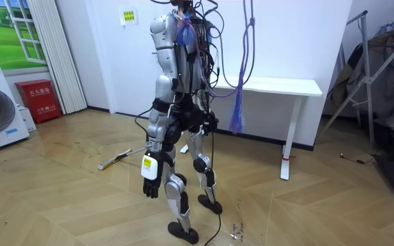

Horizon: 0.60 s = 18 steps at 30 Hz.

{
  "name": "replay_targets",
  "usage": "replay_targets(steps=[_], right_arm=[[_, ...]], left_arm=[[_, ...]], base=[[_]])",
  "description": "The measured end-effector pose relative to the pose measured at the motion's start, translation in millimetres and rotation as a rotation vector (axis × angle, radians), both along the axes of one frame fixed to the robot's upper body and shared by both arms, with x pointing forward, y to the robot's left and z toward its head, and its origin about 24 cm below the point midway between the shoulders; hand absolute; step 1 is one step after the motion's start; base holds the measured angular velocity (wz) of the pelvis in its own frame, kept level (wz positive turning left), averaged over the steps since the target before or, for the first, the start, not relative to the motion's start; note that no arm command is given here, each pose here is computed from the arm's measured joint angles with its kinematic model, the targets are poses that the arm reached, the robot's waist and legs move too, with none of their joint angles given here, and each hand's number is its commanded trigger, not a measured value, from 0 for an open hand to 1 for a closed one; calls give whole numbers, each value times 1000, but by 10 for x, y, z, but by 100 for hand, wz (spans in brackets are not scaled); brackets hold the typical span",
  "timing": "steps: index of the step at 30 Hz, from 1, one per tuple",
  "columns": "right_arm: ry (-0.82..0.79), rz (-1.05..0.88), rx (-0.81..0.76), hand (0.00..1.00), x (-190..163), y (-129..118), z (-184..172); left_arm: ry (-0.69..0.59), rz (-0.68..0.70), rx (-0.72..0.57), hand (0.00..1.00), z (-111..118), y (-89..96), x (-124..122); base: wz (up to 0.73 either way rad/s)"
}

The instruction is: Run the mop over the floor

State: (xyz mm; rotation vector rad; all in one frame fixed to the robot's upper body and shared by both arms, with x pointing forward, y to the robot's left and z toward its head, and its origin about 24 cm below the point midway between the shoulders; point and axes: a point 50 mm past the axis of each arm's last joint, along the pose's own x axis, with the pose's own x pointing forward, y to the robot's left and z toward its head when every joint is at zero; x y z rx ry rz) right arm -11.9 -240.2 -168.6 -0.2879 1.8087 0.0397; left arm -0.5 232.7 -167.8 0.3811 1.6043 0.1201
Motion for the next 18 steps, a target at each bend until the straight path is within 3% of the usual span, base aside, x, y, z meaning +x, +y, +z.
replay_targets(steps=[13,18], right_arm=[[-10,-2,9,100,57,1,-1],[-33,-22,10,100,147,-9,0]], left_arm=[[10,-6,-18,0,-3,-12,3],[-21,-23,-22,0,-4,-20,153]], base=[[1],[0]])
